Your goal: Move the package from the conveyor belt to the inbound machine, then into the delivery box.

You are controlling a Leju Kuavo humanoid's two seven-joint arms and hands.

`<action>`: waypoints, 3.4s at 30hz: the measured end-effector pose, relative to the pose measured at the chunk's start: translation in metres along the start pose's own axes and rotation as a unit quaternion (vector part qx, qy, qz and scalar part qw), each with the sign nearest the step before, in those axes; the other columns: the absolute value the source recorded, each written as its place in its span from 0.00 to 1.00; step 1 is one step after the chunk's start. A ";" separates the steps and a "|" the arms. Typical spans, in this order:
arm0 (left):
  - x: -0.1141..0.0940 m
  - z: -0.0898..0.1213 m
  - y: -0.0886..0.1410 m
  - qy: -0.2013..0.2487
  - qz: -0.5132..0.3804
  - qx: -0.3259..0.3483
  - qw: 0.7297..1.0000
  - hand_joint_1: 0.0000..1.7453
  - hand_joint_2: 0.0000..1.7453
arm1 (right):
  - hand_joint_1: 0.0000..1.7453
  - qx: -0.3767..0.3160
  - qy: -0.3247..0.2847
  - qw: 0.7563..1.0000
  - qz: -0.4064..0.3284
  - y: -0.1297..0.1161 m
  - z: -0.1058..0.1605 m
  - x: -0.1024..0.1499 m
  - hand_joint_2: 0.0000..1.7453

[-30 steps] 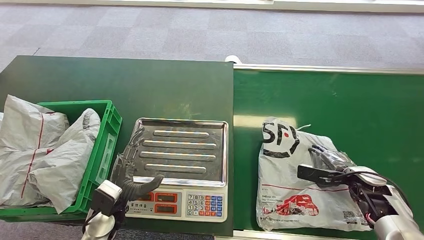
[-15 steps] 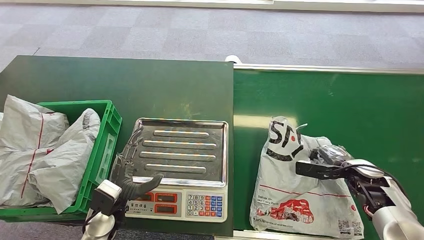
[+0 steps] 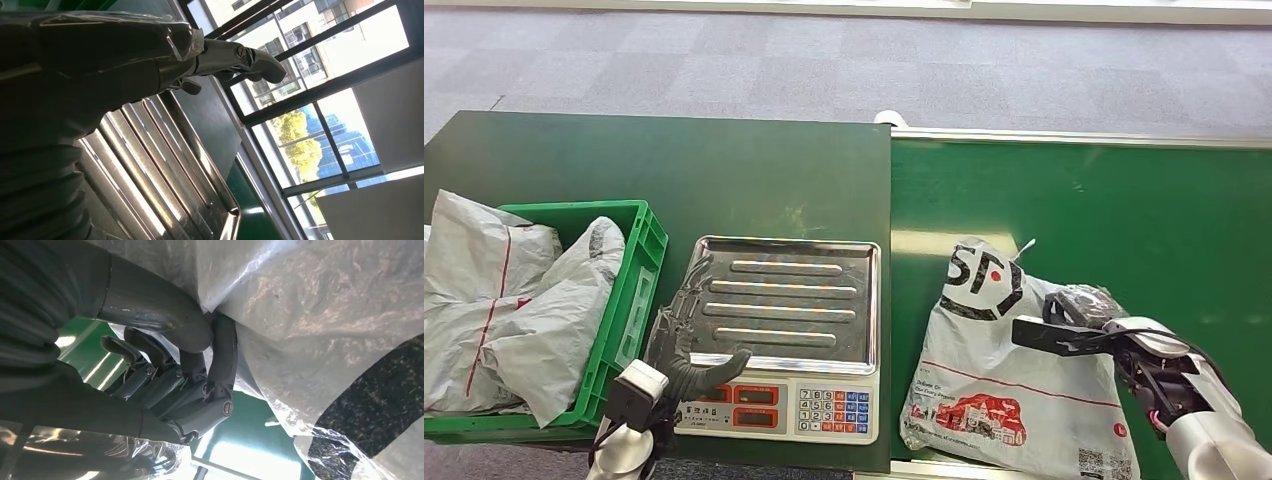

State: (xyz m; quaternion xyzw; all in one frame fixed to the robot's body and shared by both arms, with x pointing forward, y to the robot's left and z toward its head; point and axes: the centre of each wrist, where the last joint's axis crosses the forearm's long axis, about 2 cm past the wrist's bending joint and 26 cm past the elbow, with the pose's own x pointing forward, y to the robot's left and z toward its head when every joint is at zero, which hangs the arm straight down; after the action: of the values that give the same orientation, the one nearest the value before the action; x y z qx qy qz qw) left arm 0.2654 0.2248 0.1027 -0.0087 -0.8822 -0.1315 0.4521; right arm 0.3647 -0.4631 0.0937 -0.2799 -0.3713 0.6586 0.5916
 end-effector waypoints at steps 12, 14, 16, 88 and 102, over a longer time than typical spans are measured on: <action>0.001 -0.002 -0.002 -0.004 0.010 0.012 1.000 0.00 1.00 | 1.00 -0.220 -0.029 0.975 0.002 0.001 -0.004 0.027 1.00; 0.001 -0.002 -0.004 -0.005 0.014 0.011 1.000 0.00 1.00 | 1.00 -0.277 -0.038 0.960 -0.011 0.004 -0.001 0.035 1.00; 0.002 -0.002 -0.005 -0.006 0.016 0.013 1.000 0.00 1.00 | 1.00 -0.321 -0.050 0.946 -0.023 0.007 0.005 0.041 1.00; 0.032 -0.031 0.013 -0.074 0.042 0.187 0.979 0.00 1.00 | 0.00 -0.286 -0.124 0.921 -0.235 -0.119 0.012 0.024 1.00; 0.024 -0.020 0.008 -0.049 0.030 0.180 0.982 0.00 1.00 | 0.00 -0.018 0.054 0.987 -0.148 -0.089 -0.006 0.012 1.00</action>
State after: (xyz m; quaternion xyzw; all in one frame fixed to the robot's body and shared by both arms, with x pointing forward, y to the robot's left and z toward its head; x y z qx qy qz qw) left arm 0.2681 0.2250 0.1347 0.0401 -0.9118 0.0433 0.4063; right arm 0.4185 -0.4480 0.1642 -0.2679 -0.3881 0.5407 0.6966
